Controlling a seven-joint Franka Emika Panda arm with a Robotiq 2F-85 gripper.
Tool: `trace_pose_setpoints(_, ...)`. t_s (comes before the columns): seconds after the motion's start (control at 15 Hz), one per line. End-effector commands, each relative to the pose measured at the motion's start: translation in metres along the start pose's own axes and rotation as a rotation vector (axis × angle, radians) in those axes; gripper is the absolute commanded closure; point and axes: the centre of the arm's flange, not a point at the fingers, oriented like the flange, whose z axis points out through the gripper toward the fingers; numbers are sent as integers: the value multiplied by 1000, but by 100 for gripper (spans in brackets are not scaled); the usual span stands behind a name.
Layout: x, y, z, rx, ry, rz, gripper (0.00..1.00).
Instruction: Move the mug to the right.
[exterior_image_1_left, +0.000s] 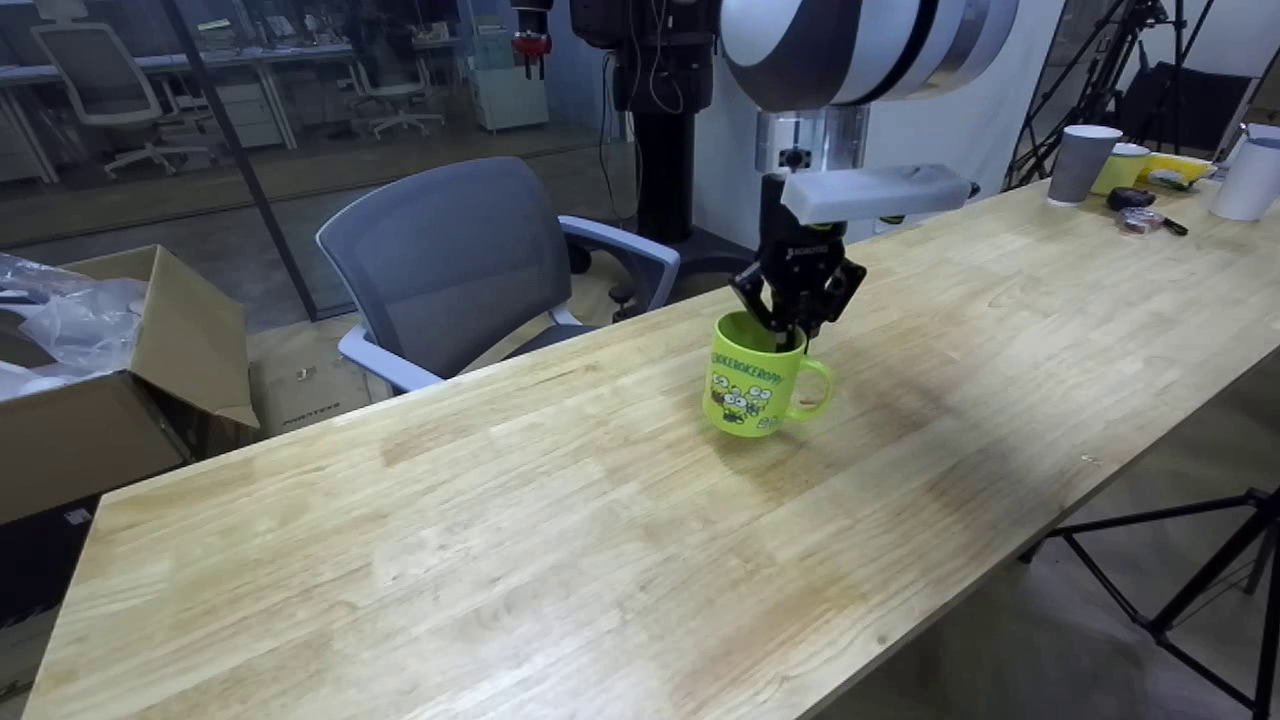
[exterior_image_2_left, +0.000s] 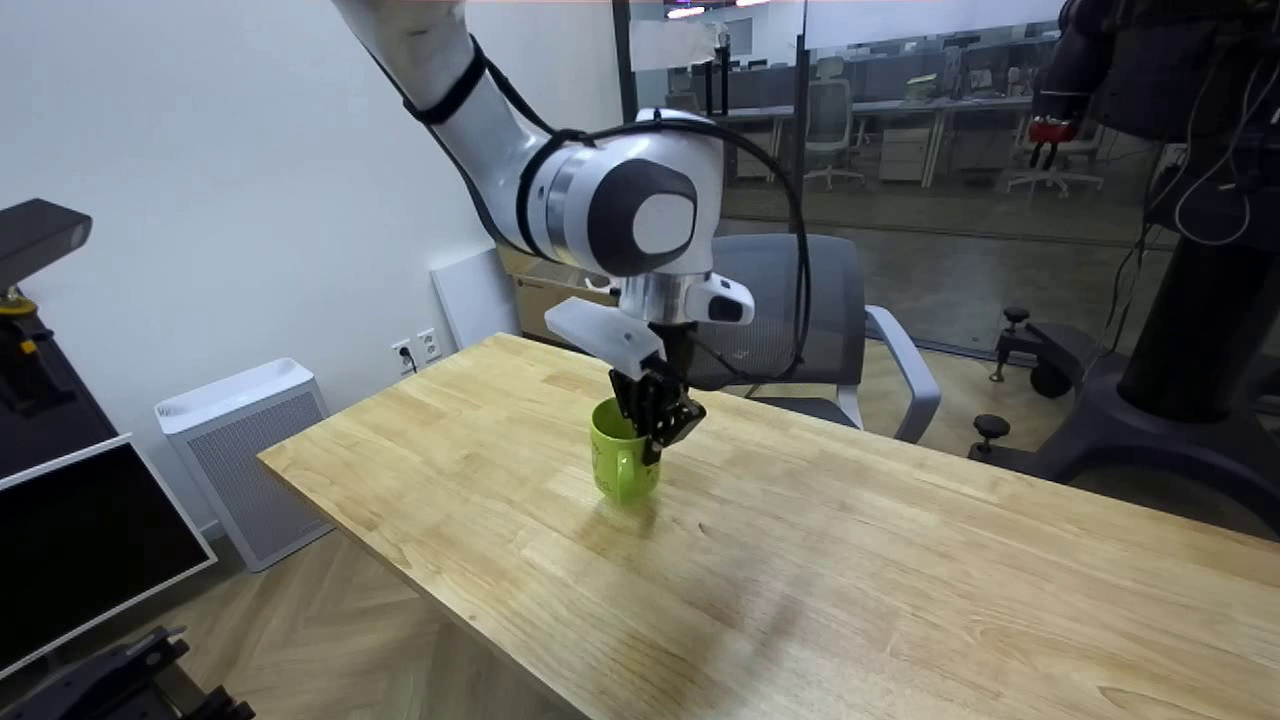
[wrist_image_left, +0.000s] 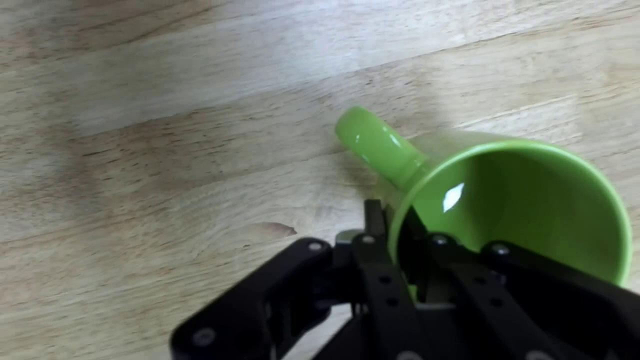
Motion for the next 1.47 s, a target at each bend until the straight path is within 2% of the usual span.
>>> trace_pose_setpoints(0.0, -1, 5, -38, -4, -25, 7, 97)
trace_pose_setpoints(0.2, 2, 37, -48, -5, -61, 38, 97)
trace_pose_setpoints(0.67, 18, 149, -58, 22, -125, 135, 97)
trace_pose_setpoints(0.87, 23, 191, -58, 23, -126, 179, 97)
trace_pose_setpoints(1.13, 30, 232, -48, -10, -101, 232, 97)
trace_pose_setpoints(1.4, 36, 256, -32, -48, -80, 265, 97)
